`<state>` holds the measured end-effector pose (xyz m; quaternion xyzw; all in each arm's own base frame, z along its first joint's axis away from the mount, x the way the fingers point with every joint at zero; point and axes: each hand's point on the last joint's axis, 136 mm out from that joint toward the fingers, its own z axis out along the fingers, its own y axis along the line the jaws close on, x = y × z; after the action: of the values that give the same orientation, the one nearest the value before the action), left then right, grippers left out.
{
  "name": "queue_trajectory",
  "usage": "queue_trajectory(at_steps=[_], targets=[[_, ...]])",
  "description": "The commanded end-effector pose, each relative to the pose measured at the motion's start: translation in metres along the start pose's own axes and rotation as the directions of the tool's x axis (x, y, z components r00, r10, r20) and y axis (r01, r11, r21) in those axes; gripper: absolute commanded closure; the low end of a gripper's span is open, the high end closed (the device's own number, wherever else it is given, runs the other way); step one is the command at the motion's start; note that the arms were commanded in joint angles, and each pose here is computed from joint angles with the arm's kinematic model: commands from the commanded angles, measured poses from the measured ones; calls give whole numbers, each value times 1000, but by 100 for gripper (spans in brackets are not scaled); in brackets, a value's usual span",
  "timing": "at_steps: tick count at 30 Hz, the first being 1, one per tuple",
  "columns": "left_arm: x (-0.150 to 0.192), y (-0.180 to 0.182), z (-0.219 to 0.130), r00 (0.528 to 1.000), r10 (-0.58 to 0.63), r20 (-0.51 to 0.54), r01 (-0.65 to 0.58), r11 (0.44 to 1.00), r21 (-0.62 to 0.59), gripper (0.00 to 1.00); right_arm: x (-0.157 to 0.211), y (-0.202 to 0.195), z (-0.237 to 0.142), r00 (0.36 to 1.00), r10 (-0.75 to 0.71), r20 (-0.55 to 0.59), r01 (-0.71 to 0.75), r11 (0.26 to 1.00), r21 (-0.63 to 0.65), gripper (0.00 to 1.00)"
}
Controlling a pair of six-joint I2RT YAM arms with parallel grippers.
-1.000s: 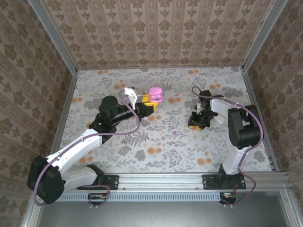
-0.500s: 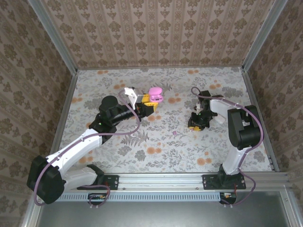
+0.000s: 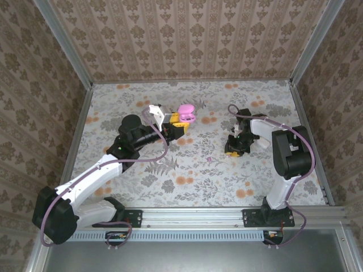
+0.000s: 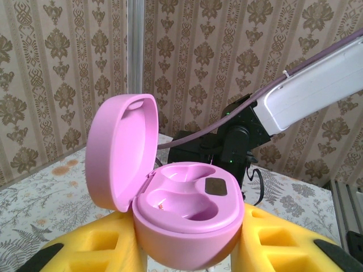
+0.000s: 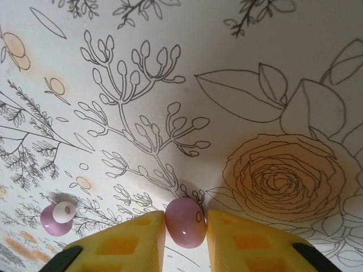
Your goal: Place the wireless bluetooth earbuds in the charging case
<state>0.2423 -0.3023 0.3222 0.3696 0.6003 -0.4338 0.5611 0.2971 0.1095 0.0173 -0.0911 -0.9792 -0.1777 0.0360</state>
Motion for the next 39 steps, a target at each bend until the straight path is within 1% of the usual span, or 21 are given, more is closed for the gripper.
queue_trajectory(at_steps=[1,8,13,17,19,29,34,39], targets=[[-23,-6,-3,997,55,50,-55,998,1,64,-5,1,3,1000,19,-1,-19,1000,17,72],[-22,-6,-3,997,56,47,-56,998,1,64,-9,1,6,1000,27,10,-27,999,25,71],[-21,-6,-4,998,54,44,-54,999,0,64,-11,2,6,1000,19,7,-19,999,36,73],[-21,-6,-4,998,55,43,-55,999,-3,64,-11,2,1,1000,9,22,-10,999,50,75],[-19,-5,-4,998,53,37,-53,999,-7,64,-12,5,-7,999,-2,46,0,999,46,76],[5,10,9,999,32,-26,-33,999,-38,65,-9,31,-74,973,-75,219,66,997,49,76],[15,15,18,998,29,-47,-31,999,-43,66,-3,56,-110,949,-124,292,122,992,26,76],[23,16,25,998,27,-63,-29,999,-38,66,5,86,-153,907,-188,376,196,980,17,76]])
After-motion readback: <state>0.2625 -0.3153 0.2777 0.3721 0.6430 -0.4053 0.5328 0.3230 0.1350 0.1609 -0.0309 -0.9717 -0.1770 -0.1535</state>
